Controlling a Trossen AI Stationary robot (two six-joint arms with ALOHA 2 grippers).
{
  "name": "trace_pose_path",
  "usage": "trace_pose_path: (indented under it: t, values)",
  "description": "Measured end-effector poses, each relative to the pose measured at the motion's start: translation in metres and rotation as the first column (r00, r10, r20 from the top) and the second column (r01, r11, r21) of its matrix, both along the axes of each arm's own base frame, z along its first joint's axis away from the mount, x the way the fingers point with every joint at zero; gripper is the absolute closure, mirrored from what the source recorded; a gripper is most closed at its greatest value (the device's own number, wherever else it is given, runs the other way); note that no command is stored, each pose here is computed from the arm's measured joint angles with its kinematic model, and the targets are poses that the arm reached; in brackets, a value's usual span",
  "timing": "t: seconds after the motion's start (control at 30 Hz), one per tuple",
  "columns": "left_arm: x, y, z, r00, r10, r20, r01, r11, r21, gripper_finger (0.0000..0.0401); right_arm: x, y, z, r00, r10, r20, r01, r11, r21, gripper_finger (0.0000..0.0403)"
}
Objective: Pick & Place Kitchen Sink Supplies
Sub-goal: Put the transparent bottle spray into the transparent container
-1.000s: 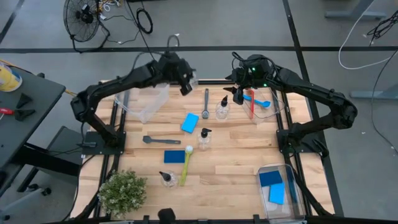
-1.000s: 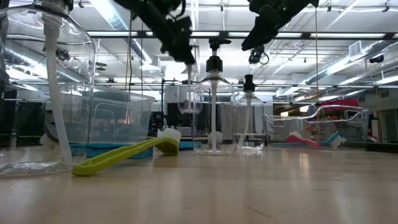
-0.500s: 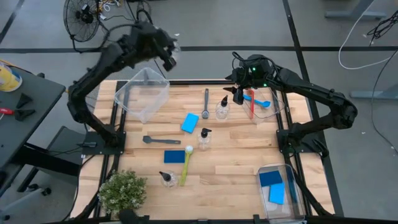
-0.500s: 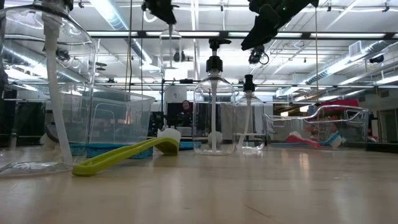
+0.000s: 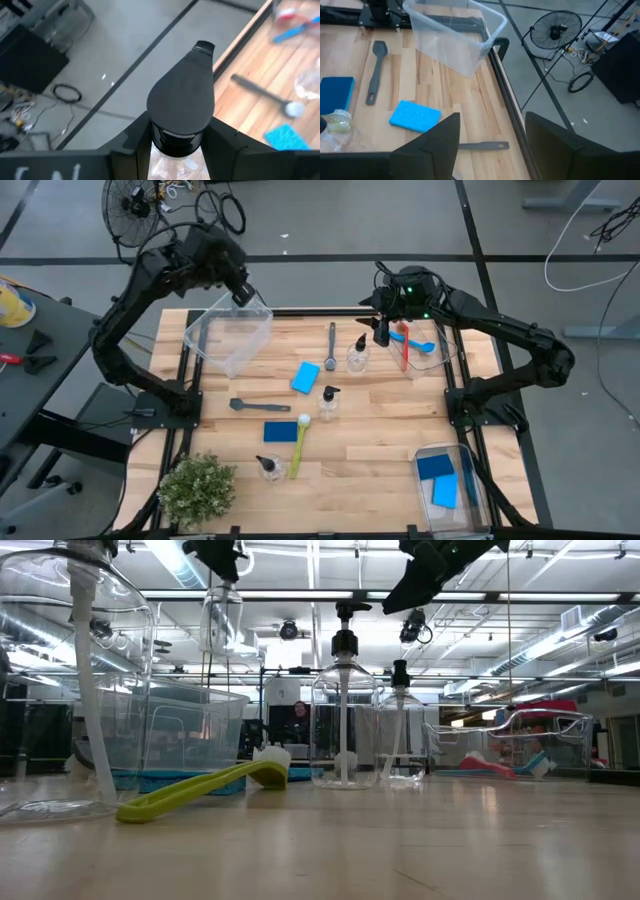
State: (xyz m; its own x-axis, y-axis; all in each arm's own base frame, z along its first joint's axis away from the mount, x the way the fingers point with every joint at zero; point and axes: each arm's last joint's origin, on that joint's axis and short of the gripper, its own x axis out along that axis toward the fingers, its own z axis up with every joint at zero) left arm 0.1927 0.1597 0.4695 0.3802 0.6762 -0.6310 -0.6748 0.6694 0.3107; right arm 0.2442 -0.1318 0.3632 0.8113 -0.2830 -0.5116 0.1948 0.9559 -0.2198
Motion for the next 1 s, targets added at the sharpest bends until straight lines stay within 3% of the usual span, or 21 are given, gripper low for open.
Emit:
trace_pose_path:
  t: [0.13,0.53,1.0]
  values:
    - [0.002,0.005,-0.019,0.998,0.035,-0.046,-0.036,0.999,-0.018,0.0261,0.0,0.0,0.0,1.0,-0.01,0.007,0.01,1.0,0.014,0.0176]
    - [-0.007,0.017,-0.107,0.988,0.157,0.013,-0.156,0.987,-0.04,0.0261,0.0,0.0,0.0,1.0,-0.019,0.011,0.018,0.999,0.026,0.0176]
    - [-0.009,0.026,-0.19,0.934,0.355,0.045,-0.355,0.935,-0.015,0.0261,0.0,0.0,0.001,0.999,-0.03,0.021,0.029,0.999,0.038,0.0176]
